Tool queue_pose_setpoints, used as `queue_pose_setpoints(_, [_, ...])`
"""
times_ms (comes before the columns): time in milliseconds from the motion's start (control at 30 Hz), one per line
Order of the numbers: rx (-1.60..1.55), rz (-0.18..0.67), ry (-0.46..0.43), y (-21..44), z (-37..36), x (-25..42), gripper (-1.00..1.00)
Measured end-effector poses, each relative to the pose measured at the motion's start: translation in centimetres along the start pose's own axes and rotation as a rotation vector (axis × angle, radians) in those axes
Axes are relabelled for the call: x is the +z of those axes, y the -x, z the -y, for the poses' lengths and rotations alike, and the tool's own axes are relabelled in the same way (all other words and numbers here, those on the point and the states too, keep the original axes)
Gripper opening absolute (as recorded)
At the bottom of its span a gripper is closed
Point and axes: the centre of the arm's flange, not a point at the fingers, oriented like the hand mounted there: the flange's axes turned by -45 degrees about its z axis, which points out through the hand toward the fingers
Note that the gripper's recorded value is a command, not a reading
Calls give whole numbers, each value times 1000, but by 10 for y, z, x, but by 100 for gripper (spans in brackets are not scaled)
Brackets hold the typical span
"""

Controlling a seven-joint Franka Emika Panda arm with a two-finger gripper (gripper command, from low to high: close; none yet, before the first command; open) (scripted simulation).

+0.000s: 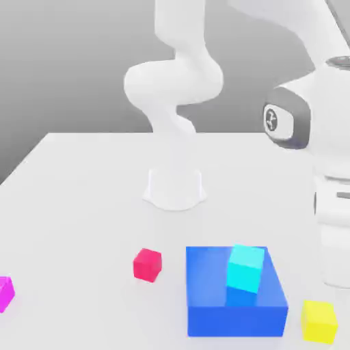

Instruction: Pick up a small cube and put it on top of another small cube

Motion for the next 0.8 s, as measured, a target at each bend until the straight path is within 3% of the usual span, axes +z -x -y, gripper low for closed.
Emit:
queue_pose_setpoints(167, [-81, 40, -25, -3, 15, 76, 0])
queue_pose_setpoints(200, [-82, 40, -26, -2, 16, 90, -100])
queue_pose_setpoints(433, [-83, 42, -27, -2, 16, 93, -100])
queue_pose_setpoints(600, [-60, 19, -20, -7, 9, 31, -100])
queue_pose_setpoints(800, [312, -13, 33, 86, -31, -29, -100])
